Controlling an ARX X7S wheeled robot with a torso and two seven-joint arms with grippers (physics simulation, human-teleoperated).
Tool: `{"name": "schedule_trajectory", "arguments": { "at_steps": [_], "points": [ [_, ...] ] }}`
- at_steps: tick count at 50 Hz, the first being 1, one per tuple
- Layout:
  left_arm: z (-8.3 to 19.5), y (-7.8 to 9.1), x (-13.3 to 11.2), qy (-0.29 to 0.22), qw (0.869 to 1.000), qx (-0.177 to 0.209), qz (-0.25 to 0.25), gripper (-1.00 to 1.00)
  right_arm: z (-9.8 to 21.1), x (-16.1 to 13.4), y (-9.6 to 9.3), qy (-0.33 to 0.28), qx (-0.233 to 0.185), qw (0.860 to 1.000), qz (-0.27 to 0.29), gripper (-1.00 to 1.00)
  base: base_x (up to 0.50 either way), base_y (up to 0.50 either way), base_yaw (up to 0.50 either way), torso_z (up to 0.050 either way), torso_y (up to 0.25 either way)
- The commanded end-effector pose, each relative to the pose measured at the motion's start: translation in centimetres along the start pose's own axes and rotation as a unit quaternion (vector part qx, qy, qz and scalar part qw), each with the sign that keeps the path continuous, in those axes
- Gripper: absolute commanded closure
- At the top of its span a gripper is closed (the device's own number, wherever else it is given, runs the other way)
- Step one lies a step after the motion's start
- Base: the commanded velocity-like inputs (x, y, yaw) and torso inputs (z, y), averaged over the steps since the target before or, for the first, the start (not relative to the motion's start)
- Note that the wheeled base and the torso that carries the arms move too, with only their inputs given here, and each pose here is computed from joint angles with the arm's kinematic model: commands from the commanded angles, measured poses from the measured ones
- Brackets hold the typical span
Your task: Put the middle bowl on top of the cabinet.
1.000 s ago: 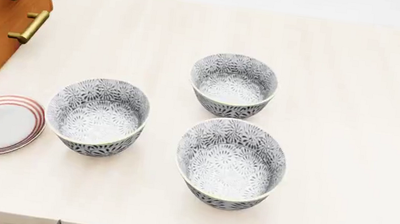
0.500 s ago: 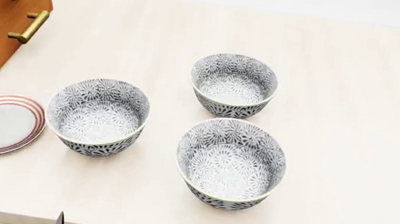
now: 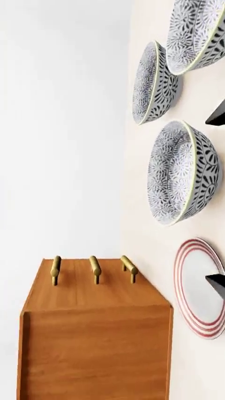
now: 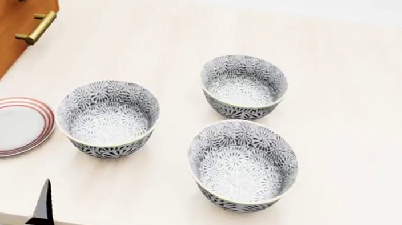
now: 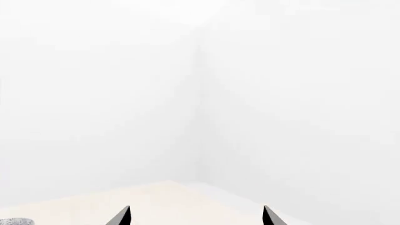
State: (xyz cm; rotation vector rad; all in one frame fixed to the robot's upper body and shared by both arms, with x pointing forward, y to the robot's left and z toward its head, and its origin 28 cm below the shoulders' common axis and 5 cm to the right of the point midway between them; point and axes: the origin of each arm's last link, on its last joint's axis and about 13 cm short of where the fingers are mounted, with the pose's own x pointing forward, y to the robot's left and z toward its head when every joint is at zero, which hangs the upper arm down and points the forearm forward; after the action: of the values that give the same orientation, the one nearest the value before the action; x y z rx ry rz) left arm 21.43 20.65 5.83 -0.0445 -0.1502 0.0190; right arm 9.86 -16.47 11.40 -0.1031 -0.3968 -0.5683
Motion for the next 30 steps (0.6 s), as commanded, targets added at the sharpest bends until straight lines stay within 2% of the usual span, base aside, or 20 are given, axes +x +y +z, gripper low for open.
{"name": "schedule_trajectory", "arguments": {
  "at_steps": [1, 10, 16, 17, 28, 30],
  "points": [
    [3.25, 0.22, -0.47, -0.038, 0.999, -0.023, 0.008, -1.0, 1.61, -0.33, -1.82, -0.032, -0.029, 0.998, -0.043, -1.0, 0.0, 0.5, 0.0, 0.0, 0.0],
    [2.64, 0.43, -0.44, -0.025, 0.999, -0.026, 0.004, -1.0, 1.68, -0.79, -2.22, -0.032, -0.029, 0.998, -0.049, -1.0, 0.0, 0.49, 0.0, 0.0, 0.0],
    [2.46, 0.72, -0.36, -0.017, 0.999, -0.032, 0.007, -1.0, 1.82, -0.92, -2.04, -0.03, -0.039, 0.997, -0.051, -1.0, 0.0, 0.0, 0.0, 0.0, 0.0],
    [2.49, 0.78, -0.32, -0.017, 0.999, -0.031, 0.007, -1.0, 1.82, -0.91, -1.99, -0.025, -0.051, 0.997, -0.052, -1.0, 0.0, 0.5, 0.0, 0.0, 0.0],
    [2.56, 0.86, 0.04, -0.017, 0.999, -0.031, 0.008, -1.0, 1.96, -0.76, -1.89, -0.032, -0.041, 0.997, -0.052, -1.0, 0.0, 0.5, 0.0, 0.0, 0.0],
    [2.54, 0.89, 0.08, -0.017, 0.999, -0.032, 0.009, -1.0, 1.97, -0.76, -1.85, -0.033, -0.042, 0.997, -0.053, -1.0, 0.0, 0.03, 0.0, 0.0, 0.0]
  ]
}}
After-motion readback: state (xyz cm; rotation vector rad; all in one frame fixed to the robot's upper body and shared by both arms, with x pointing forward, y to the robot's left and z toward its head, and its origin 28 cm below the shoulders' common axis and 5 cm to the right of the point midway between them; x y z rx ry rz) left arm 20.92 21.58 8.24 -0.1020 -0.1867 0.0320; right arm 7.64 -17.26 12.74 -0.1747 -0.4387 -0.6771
